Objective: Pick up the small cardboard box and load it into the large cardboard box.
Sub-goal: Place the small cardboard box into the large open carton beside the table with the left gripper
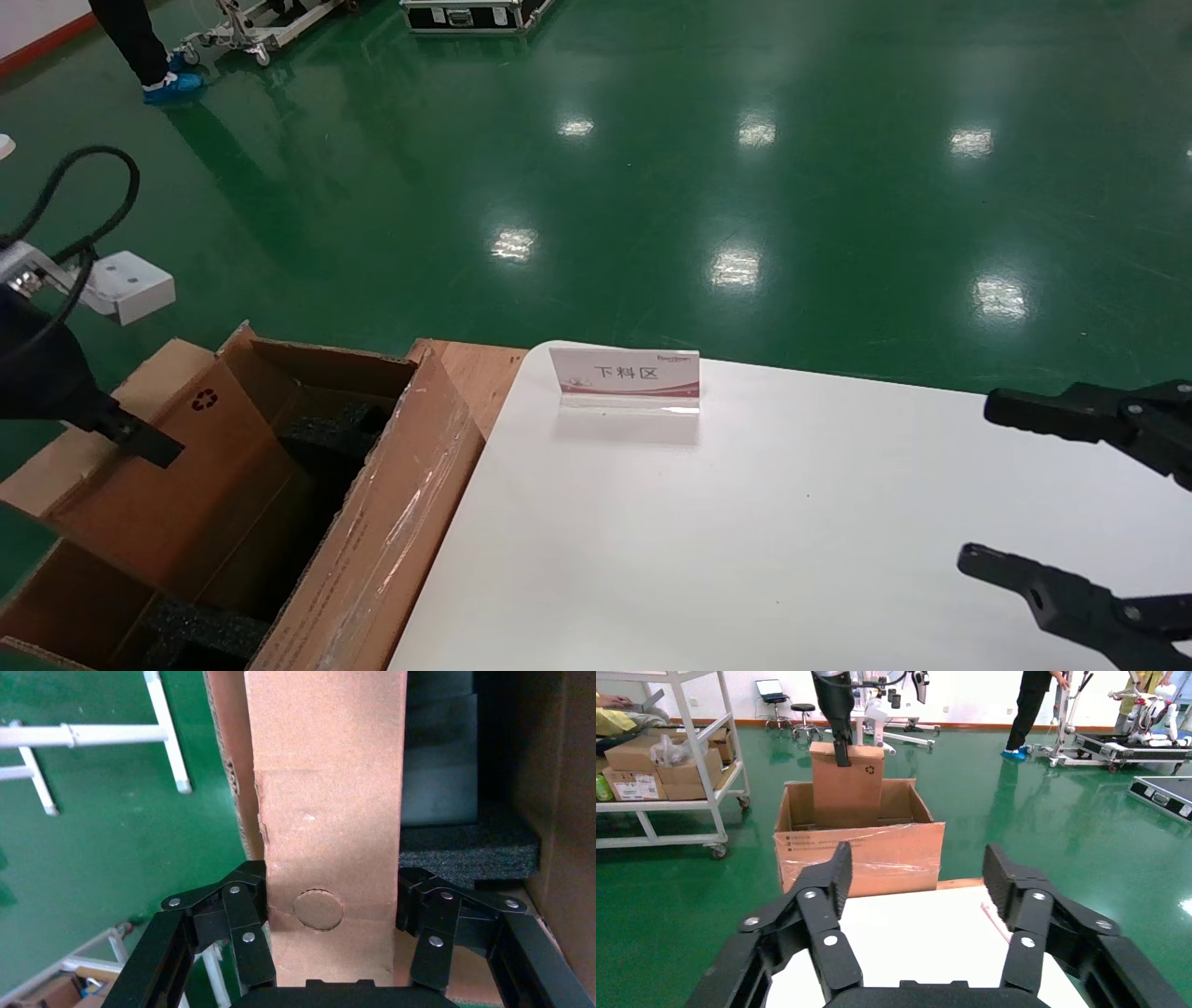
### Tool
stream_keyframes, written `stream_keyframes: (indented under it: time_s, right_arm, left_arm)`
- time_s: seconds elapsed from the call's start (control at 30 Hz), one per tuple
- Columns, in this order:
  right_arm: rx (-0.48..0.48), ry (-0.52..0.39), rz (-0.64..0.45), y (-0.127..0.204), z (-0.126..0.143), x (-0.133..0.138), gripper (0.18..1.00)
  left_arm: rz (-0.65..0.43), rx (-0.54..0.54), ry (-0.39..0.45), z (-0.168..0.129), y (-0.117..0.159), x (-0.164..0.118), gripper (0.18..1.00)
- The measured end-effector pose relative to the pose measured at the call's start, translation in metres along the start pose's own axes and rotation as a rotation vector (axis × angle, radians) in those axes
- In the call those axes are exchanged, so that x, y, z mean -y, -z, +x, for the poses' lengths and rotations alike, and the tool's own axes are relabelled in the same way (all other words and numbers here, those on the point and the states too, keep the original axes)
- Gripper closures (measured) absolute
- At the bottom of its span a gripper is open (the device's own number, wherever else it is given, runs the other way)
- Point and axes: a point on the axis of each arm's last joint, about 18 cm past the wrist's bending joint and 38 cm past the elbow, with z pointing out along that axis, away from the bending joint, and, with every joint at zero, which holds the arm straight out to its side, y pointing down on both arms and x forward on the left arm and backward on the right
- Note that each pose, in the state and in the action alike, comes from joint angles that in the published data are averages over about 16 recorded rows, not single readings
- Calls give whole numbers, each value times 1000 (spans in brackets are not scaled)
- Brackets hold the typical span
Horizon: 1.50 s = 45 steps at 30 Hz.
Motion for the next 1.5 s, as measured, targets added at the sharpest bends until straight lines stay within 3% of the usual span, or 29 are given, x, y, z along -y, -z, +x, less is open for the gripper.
stream_keyframes:
  time_s: [0.33, 0.53, 0.93, 1.5]
  right_arm:
    - [0, 0, 0, 0, 0, 0, 351]
    - [0, 0, 0, 0, 0, 0, 260]
    - [0, 0, 0, 0, 0, 0, 184]
    - [0, 0, 0, 0, 0, 0, 178]
  left_arm:
    - [-21, 23, 35, -1, -27, -6, 907]
    - [-21, 40, 45, -1, -38, -6, 908]
    - [-6, 87, 37, -5, -53, 2, 908]
    - [-26, 102, 43, -8, -84, 4, 909]
